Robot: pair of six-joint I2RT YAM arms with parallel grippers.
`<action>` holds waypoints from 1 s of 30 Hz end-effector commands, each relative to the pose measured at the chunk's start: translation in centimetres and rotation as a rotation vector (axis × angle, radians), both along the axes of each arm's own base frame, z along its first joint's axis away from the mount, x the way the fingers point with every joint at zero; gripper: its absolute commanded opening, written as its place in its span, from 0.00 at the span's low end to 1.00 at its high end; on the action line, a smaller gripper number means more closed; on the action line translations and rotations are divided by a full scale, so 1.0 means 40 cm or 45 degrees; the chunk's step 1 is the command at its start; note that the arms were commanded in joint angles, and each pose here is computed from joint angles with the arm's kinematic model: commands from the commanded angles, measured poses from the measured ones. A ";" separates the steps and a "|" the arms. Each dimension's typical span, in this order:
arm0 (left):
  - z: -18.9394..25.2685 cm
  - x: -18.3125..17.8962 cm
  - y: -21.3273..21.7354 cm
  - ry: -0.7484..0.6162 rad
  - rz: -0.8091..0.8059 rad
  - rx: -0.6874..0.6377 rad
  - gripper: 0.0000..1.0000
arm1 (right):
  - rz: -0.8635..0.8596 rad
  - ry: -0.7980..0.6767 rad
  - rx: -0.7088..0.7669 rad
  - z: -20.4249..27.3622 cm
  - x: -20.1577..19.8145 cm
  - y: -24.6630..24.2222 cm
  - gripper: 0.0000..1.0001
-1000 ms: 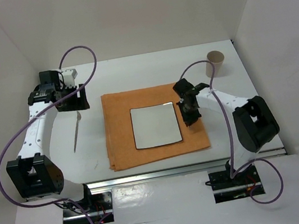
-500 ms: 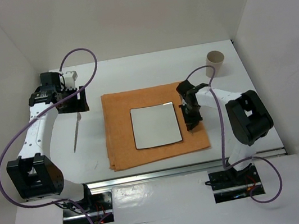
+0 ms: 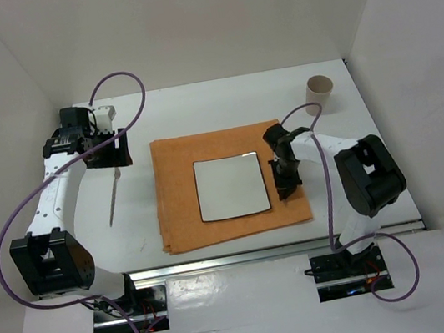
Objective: Set the dinner table for one person
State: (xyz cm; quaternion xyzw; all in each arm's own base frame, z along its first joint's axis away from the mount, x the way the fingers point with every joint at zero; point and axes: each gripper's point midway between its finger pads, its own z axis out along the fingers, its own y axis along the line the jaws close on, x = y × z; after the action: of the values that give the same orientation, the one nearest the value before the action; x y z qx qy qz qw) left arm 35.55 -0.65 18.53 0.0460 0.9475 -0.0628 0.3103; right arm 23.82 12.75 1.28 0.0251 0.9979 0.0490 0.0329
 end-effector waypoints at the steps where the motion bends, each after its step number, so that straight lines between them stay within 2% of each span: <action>1: 0.031 0.014 0.000 -0.064 -0.016 0.004 0.80 | 0.035 0.078 -0.048 -0.010 -0.058 0.000 0.00; 8: 0.025 0.015 0.000 -0.064 -0.016 0.004 0.80 | 0.024 0.112 -0.097 -0.020 -0.082 0.008 0.00; 10: 0.025 0.015 0.000 -0.064 -0.016 0.004 0.80 | 0.010 0.101 -0.091 -0.014 -0.079 0.010 0.07; 13: 0.033 0.013 0.000 -0.076 -0.016 0.004 0.80 | 0.010 0.099 -0.090 -0.012 -0.084 0.008 0.09; 14: 0.033 0.013 0.000 -0.076 -0.016 0.004 0.80 | 0.011 0.105 -0.078 -0.012 -0.086 0.012 0.13; 15: 0.025 0.009 0.000 -0.064 -0.016 0.004 0.80 | 0.023 0.104 -0.078 -0.012 -0.089 0.017 0.27; 19: 0.025 0.009 0.000 -0.064 -0.016 0.004 0.80 | 0.023 0.104 -0.078 -0.001 -0.090 0.017 0.43; 27: 0.025 0.002 0.001 -0.068 -0.025 0.011 0.80 | 0.005 0.021 -0.120 0.078 -0.051 0.008 0.48; 30: 0.029 0.015 0.028 -0.096 -0.012 0.089 0.80 | -0.014 -0.061 -0.120 0.143 -0.014 0.013 0.55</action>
State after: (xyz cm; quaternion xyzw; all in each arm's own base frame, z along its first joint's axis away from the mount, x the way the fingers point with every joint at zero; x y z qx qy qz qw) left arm 35.59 -0.46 18.39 0.0488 0.9475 -0.0571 0.3107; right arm 21.61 13.16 2.78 0.0229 0.9997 0.0061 0.0097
